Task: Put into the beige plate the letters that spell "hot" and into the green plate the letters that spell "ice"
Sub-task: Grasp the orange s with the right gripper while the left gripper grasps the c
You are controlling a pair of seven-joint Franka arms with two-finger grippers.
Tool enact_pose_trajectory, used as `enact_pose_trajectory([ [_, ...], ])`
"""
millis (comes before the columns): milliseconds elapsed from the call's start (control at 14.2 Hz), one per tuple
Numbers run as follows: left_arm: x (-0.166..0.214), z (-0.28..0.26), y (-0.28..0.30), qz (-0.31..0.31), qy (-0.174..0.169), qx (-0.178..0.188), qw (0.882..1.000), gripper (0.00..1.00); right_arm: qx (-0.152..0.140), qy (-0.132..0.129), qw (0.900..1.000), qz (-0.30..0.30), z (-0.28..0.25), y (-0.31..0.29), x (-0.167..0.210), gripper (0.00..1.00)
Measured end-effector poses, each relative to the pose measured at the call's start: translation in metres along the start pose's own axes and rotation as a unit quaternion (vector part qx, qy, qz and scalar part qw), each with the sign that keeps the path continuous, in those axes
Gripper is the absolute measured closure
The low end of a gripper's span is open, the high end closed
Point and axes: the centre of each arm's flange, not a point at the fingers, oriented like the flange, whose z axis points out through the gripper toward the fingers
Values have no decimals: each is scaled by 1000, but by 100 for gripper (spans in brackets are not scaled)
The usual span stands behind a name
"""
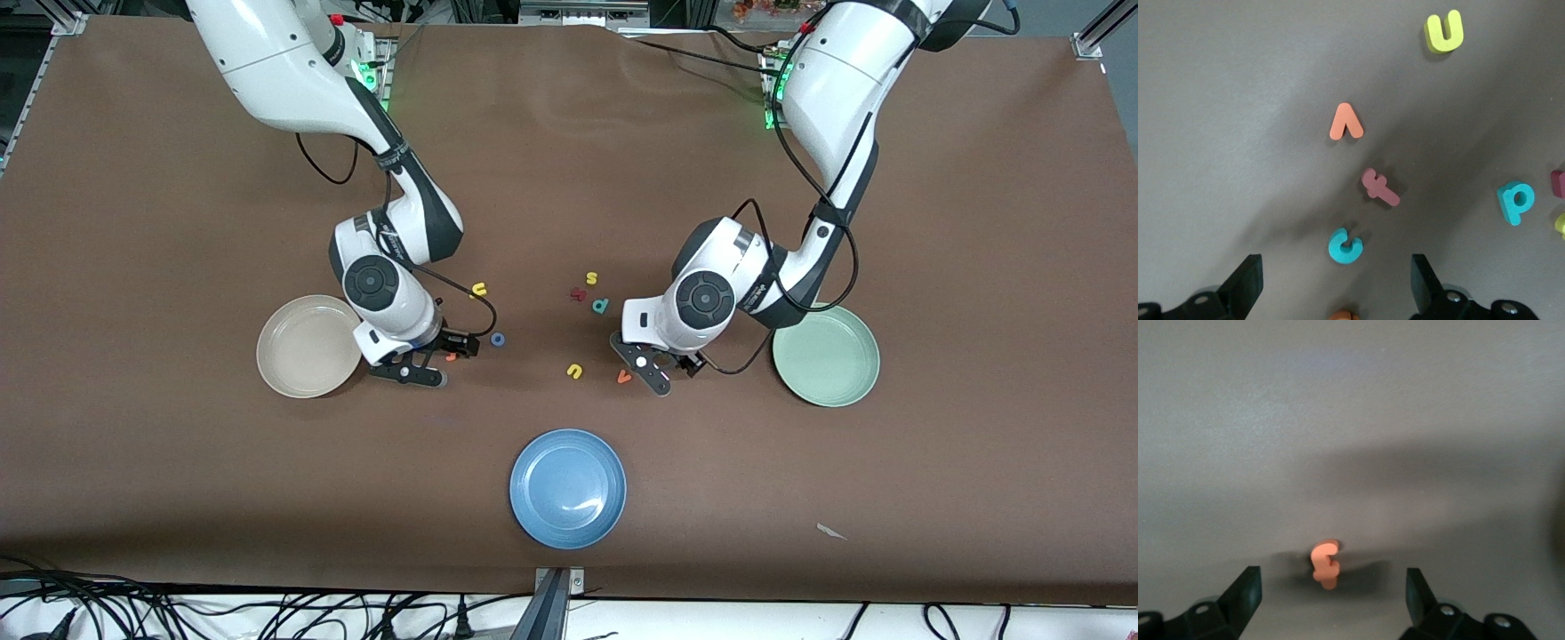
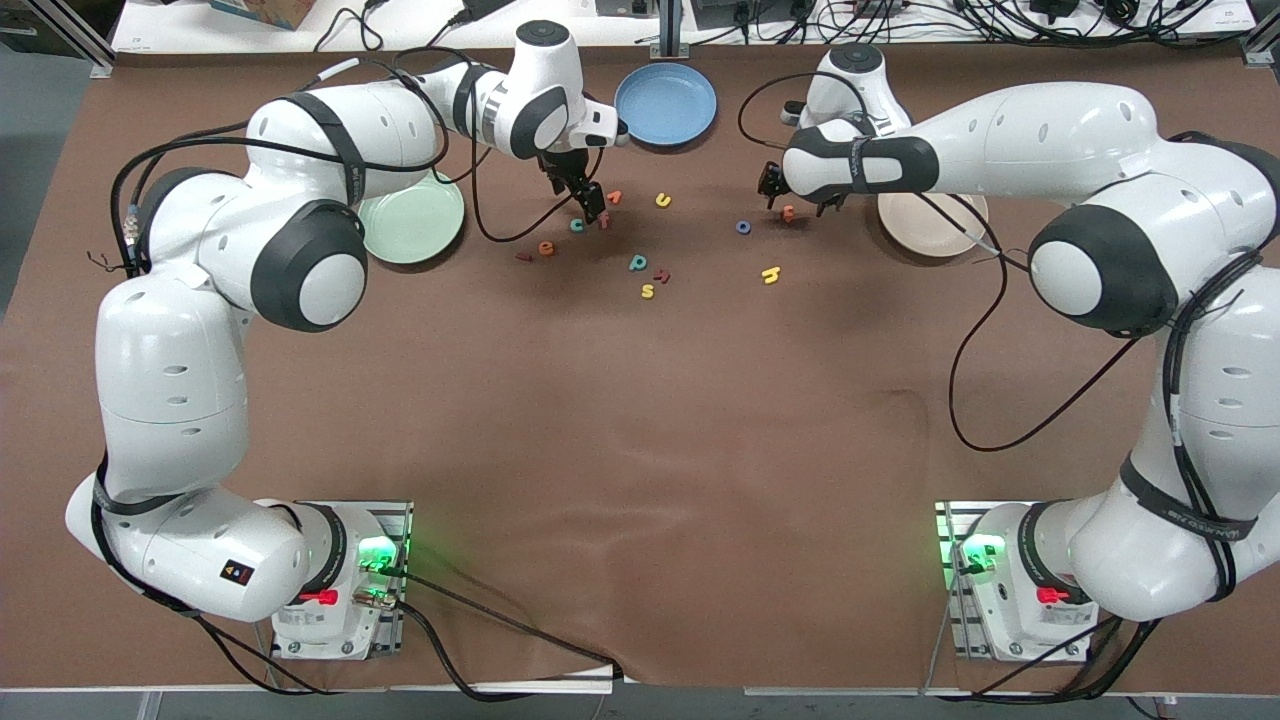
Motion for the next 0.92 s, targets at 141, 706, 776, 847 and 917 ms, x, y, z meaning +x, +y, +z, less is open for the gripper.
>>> enact_pose_trajectory([
  [141,0,13,0,21,-4,-3,1000,12,-1,-3,1000,-1,6,-1,-1,11],
  [706,-2,29,0,41,-13,-6,999,26,1,0,1000,0,8,-3,3,51],
  [776,-3,32,1,42,-15,-7,999,34,2,0,1000,0,8,-3,4,56],
  [847,-3,34,3,45,-17,-7,999,40,2,0,1000,0,8,-3,5,56],
  [917,-3,34,3,48,-18,-4,999,40,1,0,1000,1,8,-3,5,63],
])
